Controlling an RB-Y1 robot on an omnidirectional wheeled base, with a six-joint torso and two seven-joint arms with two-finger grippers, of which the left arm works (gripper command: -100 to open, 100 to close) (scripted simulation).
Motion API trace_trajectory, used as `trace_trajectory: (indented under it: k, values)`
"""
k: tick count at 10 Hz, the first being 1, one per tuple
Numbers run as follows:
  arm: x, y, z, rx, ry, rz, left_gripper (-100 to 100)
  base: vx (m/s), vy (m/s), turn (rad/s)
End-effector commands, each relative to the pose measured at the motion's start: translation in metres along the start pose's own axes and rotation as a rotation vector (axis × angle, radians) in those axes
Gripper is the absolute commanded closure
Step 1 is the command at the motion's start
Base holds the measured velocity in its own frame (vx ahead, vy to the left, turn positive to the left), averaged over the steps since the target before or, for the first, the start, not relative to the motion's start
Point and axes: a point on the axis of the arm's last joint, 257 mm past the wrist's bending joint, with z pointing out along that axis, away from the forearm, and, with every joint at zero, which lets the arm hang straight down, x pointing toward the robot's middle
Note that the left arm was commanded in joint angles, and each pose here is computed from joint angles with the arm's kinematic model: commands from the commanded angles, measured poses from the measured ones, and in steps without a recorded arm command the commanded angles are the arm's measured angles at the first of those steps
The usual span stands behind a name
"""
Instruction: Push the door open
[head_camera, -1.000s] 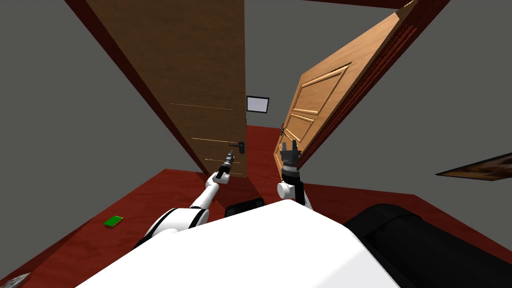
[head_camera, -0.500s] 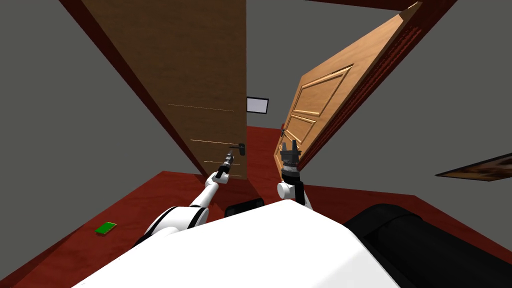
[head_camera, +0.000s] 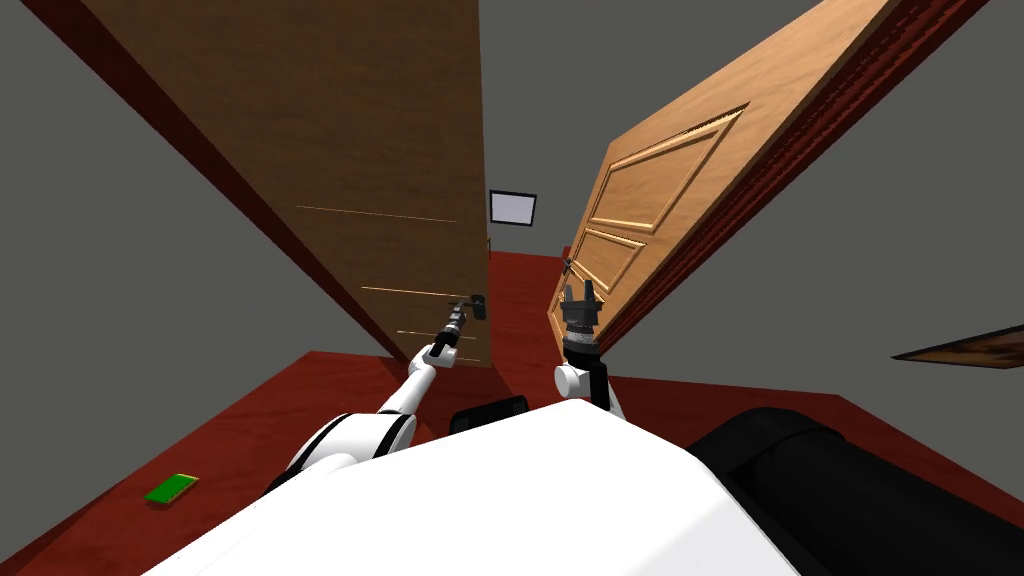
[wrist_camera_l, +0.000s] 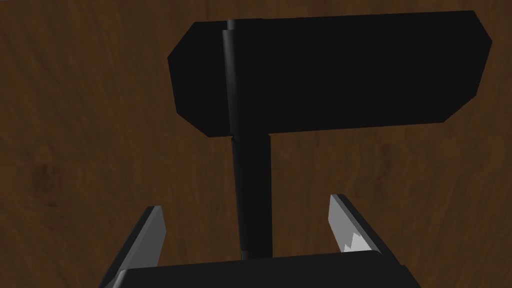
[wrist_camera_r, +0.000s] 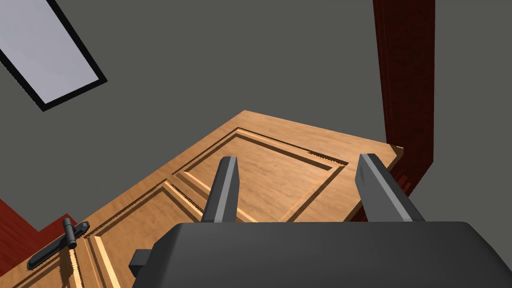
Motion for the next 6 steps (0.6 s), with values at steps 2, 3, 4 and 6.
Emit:
trace_trajectory:
  k: [2, 3, 4, 6]
  values:
    - [0.0044, 0.0007, 0.0001, 0.000, 0.000, -0.011, -100, 0.191, -0.035, -0.019]
    - [0.0027, 0.0002, 0.0001, 0.000, -0.001, -0.008, -100, 0.081, -0.012, -0.002]
    - [0.0027, 0.0002, 0.0001, 0.000, -0.001, -0.008, 100, -0.010, 0.001, 0.005]
    - [0.0027, 0.0002, 0.0001, 0.000, -0.001, -0.008, 100, -0.018, 0.005, -0.011]
